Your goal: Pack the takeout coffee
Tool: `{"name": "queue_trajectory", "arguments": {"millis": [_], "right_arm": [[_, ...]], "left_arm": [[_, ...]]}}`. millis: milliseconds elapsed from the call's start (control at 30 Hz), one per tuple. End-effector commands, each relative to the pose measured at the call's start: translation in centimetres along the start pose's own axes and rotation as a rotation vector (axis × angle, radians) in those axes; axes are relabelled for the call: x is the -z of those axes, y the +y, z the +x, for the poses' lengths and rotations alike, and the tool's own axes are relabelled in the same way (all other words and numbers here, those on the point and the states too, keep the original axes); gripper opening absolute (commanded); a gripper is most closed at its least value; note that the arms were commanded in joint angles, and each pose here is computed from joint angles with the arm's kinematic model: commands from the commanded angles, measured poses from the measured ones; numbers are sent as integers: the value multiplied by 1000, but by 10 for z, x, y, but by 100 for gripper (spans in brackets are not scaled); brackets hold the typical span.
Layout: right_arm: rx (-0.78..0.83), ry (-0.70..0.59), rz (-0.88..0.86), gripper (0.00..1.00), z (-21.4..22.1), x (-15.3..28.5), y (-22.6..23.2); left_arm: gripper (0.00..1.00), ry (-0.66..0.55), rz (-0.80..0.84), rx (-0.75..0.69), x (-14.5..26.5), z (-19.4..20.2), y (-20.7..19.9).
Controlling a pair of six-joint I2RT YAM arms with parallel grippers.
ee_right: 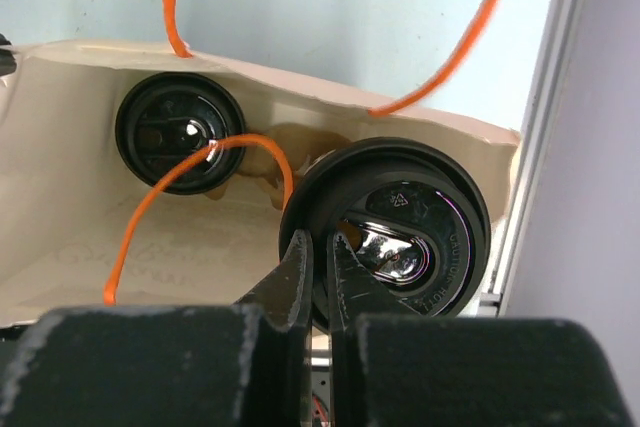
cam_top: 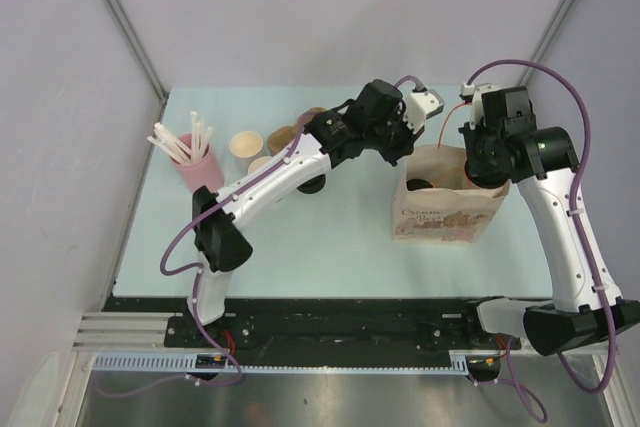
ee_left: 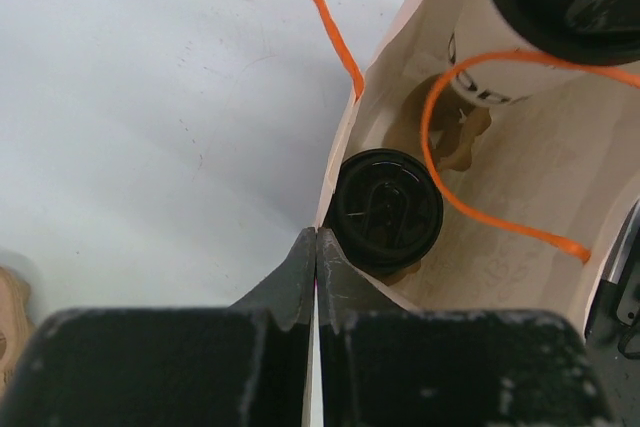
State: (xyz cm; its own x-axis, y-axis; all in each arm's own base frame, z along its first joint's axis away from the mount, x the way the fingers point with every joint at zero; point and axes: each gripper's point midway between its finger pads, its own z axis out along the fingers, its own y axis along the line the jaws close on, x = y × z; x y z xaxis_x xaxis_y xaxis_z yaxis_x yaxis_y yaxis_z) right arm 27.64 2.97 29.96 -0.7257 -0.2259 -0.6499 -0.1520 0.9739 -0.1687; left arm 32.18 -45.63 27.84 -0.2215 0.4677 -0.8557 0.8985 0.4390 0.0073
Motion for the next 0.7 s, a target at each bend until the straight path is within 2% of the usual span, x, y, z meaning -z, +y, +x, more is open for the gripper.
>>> {"name": "queue_trajectory", "arguments": {"millis": [0,200,667], "right_arm": [[-9,-89,-40,0,-12,-11,4],[-59,-53,-31,0,1,-31,7],[-86,-63,-43,0,20,-53,24]], "left_arm": [[0,-66,14,-42,9,-24,2],[0,-70,27,-29,13,-25,-2],[0,-61,26,-21,9,-21,-1]]}}
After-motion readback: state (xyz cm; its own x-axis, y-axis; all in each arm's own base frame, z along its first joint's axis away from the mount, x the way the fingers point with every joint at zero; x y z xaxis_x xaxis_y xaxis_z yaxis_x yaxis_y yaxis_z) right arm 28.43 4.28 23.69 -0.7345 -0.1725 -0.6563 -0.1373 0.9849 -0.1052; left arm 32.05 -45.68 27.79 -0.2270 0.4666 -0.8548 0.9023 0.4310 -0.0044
